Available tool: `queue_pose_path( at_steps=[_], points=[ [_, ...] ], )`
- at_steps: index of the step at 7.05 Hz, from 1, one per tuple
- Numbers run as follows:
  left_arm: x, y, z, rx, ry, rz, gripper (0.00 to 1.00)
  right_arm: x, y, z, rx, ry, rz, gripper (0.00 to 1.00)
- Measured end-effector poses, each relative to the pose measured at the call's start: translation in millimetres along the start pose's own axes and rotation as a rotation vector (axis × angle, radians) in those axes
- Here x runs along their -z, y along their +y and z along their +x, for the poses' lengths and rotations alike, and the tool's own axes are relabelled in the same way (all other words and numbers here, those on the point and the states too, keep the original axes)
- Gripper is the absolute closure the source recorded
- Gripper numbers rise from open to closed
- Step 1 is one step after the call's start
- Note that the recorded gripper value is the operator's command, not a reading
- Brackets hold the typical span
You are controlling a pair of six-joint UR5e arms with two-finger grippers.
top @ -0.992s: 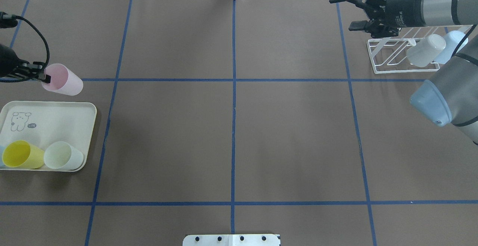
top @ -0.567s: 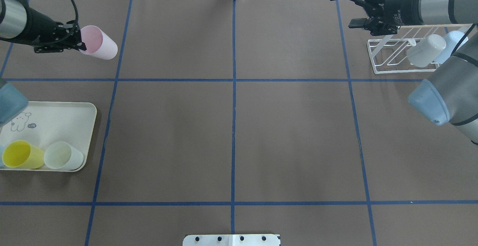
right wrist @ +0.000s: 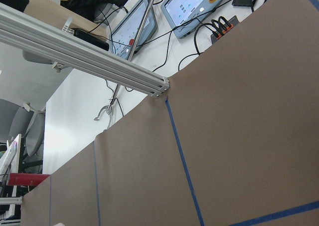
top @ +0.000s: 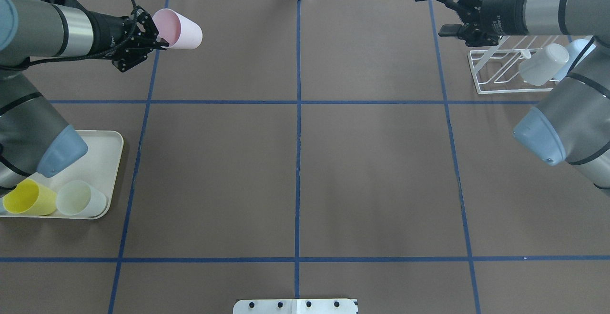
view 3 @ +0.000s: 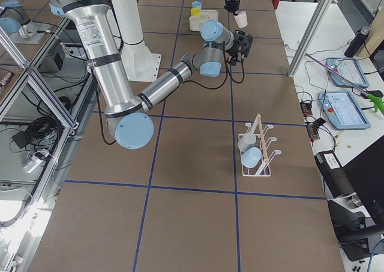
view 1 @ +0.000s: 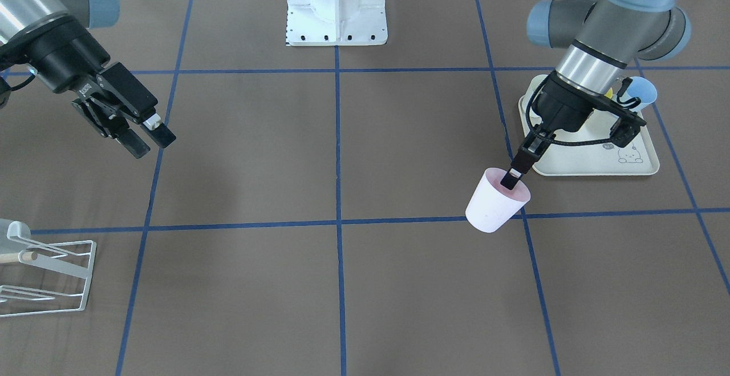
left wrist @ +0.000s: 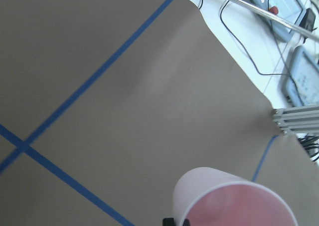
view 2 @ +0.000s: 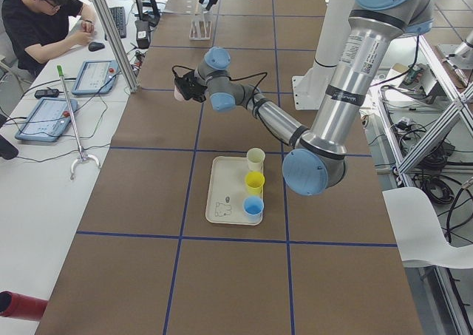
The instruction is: Transfer IKEA cup to right arm and place on rack
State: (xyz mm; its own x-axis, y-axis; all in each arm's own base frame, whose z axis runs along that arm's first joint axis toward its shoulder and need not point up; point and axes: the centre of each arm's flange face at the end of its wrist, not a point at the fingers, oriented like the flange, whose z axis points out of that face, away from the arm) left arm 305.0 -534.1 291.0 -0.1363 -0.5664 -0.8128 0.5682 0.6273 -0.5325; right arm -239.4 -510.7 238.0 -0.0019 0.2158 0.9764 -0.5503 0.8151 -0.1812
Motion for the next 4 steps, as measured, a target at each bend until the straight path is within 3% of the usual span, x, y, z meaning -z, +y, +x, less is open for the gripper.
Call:
queue_pose_path(
  at_steps=[1, 4],
  points=[
    [-5, 19, -3, 0.09, 0.096, -0.026, 1.0, -7, 11, -5, -0.016, -0.019, 0.005, 0.0],
    [-4, 52, -11, 0.334, 0.369, -0.152, 1.0, -34, 73, -22, -0.122, -0.183, 0.055, 0.0]
  ],
)
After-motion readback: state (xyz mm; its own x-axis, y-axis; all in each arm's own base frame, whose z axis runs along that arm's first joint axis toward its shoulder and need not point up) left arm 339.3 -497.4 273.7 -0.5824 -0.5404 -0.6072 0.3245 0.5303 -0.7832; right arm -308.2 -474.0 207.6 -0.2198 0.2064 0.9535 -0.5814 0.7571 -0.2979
